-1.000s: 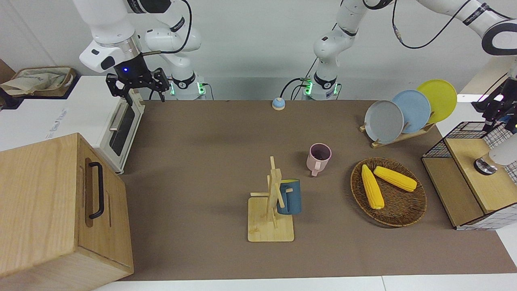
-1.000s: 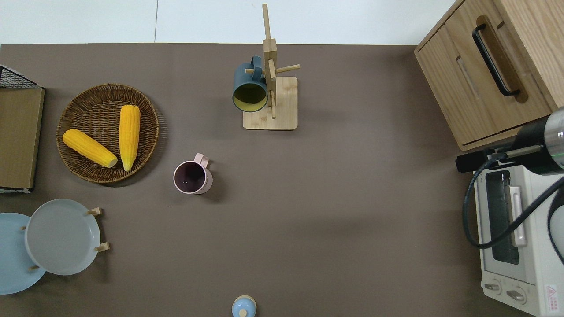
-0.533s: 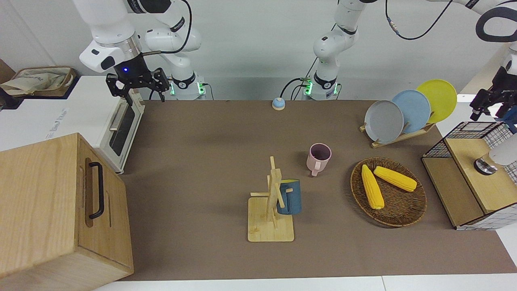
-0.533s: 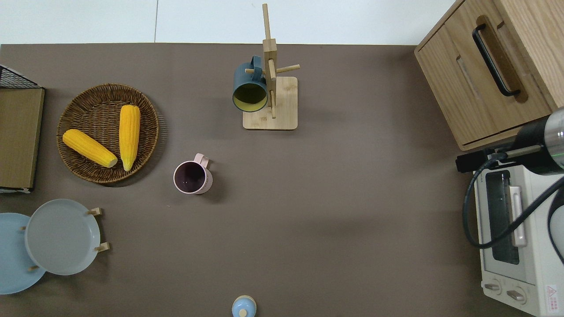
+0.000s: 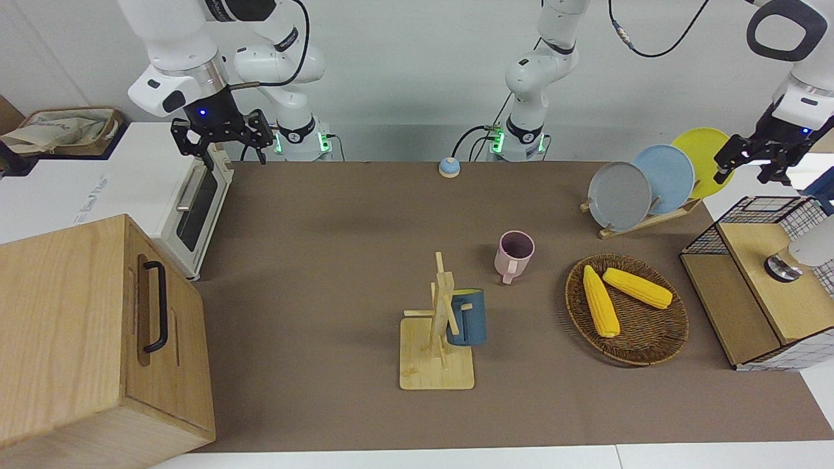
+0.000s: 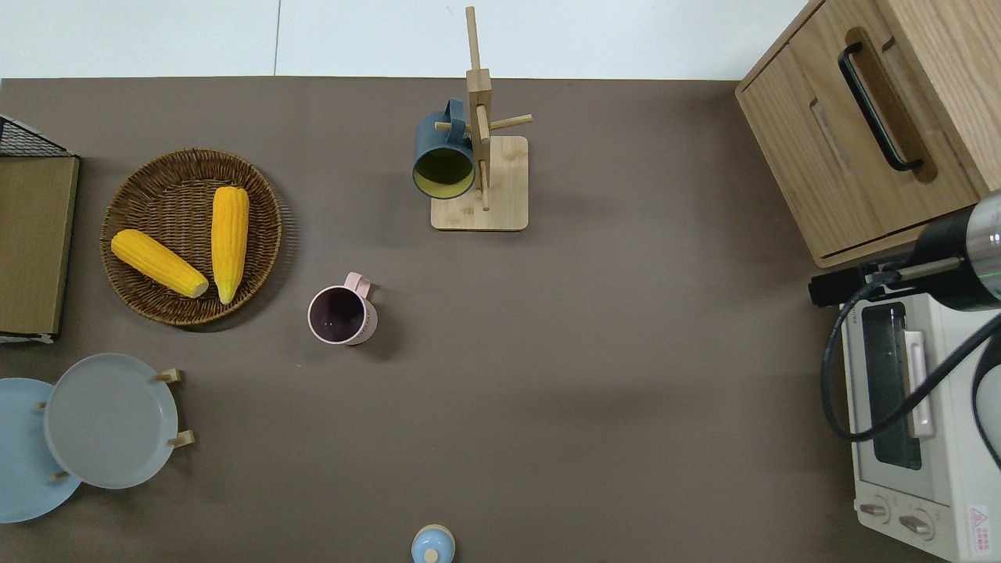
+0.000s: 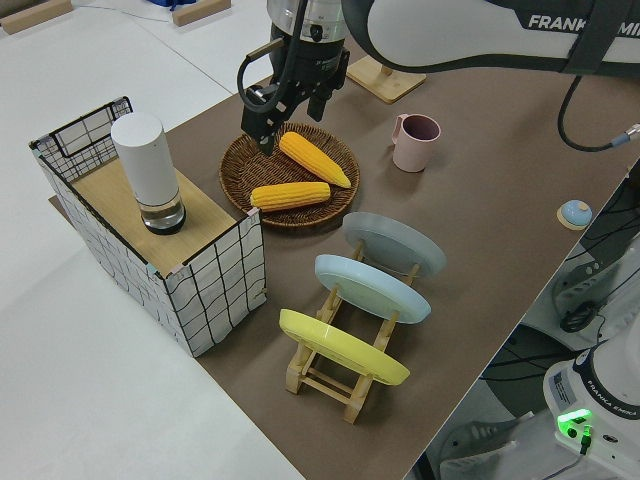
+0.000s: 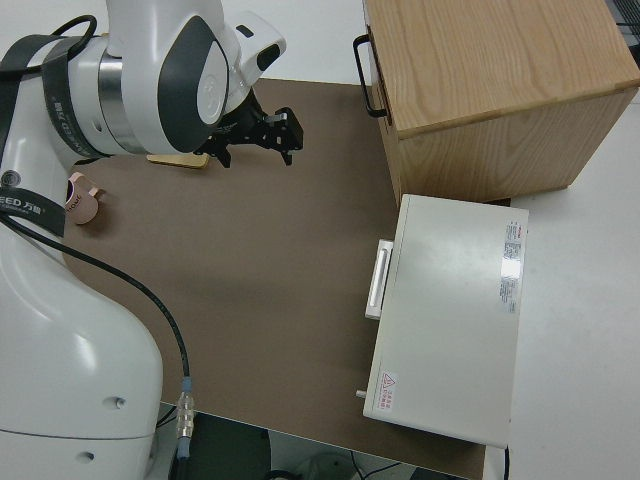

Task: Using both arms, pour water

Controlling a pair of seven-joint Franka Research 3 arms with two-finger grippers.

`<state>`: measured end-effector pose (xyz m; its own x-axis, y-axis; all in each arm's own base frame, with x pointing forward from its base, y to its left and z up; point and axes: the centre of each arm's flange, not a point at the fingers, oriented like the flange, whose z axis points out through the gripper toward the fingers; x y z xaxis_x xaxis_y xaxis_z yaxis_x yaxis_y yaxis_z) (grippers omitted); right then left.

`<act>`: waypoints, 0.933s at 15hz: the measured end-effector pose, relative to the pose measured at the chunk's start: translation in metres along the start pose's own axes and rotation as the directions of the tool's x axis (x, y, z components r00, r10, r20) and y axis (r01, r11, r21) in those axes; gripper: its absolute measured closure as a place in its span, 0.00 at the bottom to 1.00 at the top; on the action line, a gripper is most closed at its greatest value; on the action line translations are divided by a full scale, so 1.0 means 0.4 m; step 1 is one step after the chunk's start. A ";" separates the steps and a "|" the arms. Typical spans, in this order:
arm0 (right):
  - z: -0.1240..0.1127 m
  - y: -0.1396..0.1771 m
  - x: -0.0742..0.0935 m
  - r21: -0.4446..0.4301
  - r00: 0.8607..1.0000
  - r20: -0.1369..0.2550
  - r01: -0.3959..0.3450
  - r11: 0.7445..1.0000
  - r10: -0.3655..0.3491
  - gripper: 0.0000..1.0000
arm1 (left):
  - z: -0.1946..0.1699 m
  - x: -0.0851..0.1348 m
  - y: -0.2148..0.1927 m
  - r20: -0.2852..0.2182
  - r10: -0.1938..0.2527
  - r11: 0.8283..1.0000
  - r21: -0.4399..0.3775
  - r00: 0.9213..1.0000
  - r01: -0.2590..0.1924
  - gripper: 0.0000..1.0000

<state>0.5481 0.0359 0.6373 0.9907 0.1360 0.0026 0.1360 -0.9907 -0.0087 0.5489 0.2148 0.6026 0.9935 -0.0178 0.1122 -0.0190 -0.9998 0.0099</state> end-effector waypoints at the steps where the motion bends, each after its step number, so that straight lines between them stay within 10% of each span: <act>1: 0.000 0.000 0.000 0.000 1.000 0.000 0.000 1.000 0.000 0.01 | -0.003 0.007 0.045 0.018 -0.006 1.000 -0.005 1.000 0.006 0.00; 14: 0.000 0.000 0.000 0.000 1.000 0.000 0.000 1.000 0.000 0.01 | -0.017 0.064 0.592 0.077 0.155 0.987 0.026 0.985 -0.157 0.00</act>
<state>0.5481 0.0359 0.6373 0.9907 0.1360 0.0027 0.1360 -0.9907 -0.0087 0.5693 -0.0221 0.6144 0.9843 -0.1729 0.0358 -0.1718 -0.9846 -0.0338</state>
